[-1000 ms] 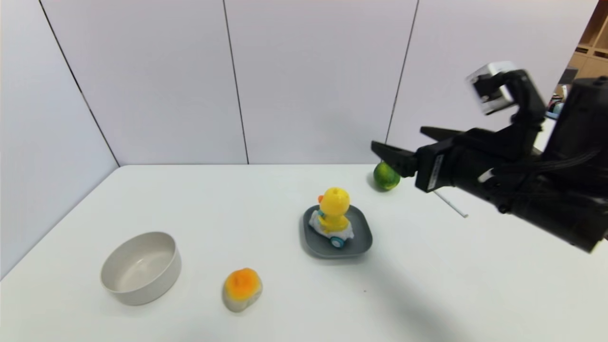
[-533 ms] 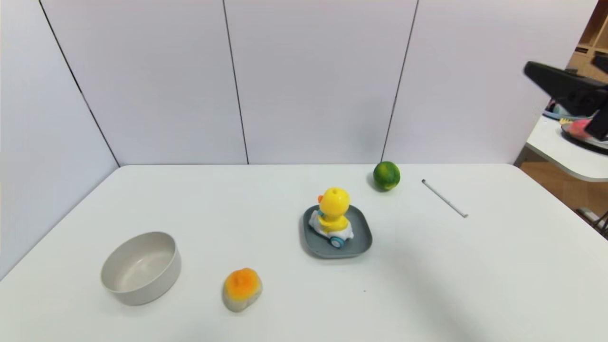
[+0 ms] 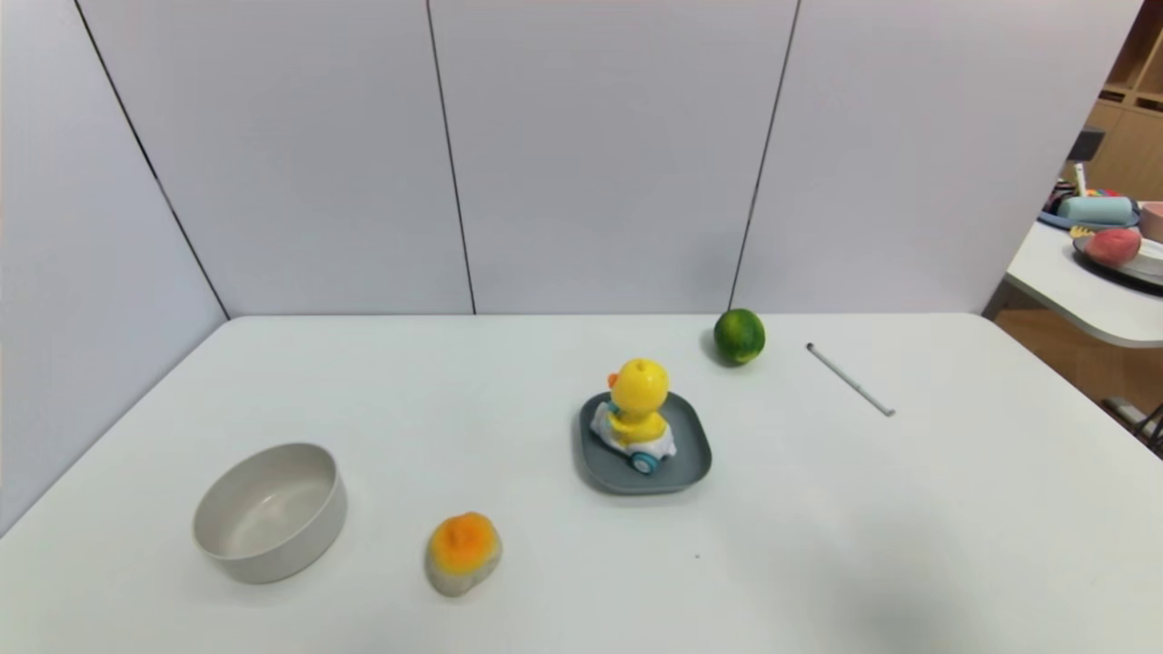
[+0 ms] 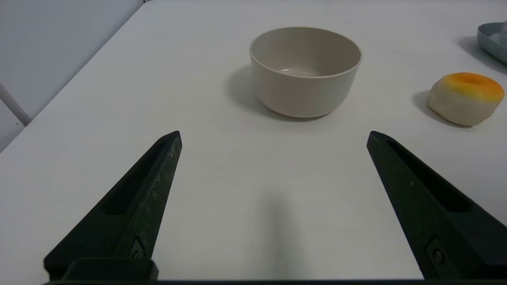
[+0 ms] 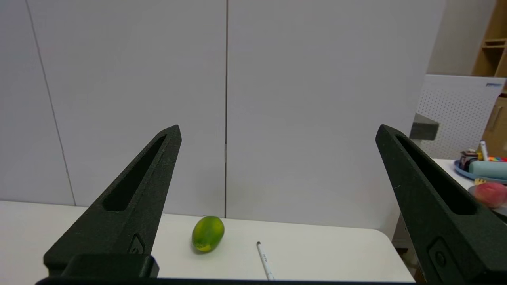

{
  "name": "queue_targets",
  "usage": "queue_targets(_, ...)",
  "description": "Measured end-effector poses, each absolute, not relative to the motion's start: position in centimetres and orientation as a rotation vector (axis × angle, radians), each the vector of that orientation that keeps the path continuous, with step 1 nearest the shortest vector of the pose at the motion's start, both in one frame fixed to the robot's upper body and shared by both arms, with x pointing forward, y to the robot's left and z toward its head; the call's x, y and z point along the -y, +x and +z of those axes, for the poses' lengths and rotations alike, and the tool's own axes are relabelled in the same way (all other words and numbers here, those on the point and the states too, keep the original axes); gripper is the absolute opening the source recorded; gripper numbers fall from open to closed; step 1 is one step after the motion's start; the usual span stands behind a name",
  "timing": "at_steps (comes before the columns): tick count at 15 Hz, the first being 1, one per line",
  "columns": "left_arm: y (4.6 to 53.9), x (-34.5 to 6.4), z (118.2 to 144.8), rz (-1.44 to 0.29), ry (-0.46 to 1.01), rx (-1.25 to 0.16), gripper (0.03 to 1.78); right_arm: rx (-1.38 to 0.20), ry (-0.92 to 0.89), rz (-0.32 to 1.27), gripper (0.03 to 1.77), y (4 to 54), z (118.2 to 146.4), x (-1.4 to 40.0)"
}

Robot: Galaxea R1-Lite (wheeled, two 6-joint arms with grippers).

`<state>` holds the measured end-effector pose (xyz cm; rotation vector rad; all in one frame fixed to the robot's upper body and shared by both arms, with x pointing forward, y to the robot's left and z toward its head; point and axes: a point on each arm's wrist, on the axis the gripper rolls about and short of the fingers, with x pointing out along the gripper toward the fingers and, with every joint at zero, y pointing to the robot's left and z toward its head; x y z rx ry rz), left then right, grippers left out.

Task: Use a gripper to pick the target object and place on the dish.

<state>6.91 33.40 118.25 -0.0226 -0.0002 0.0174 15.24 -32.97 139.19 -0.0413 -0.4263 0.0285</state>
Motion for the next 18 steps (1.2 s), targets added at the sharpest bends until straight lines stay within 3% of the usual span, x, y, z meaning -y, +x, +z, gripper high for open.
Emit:
queue_targets(6,6.9,-33.4,118.2,0.018,-0.023,0.000,1.69,0.422,-0.081,0.019,1.70,10.1,131.9,33.6)
queue_targets(12,6.9,-33.4,118.2,0.018,-0.023,0.000,1.69,0.265,-0.109,0.065,1.70,7.7,123.4,33.5)
queue_targets(15,6.9,-33.4,118.2,0.018,-0.023,0.000,1.69,0.156,-0.109,0.093,1.70,7.1,120.5,33.4)
queue_targets(18,6.9,-33.4,118.2,0.018,-0.023,0.000,1.69,0.107,-0.099,0.050,1.70,6.9,119.5,33.5)
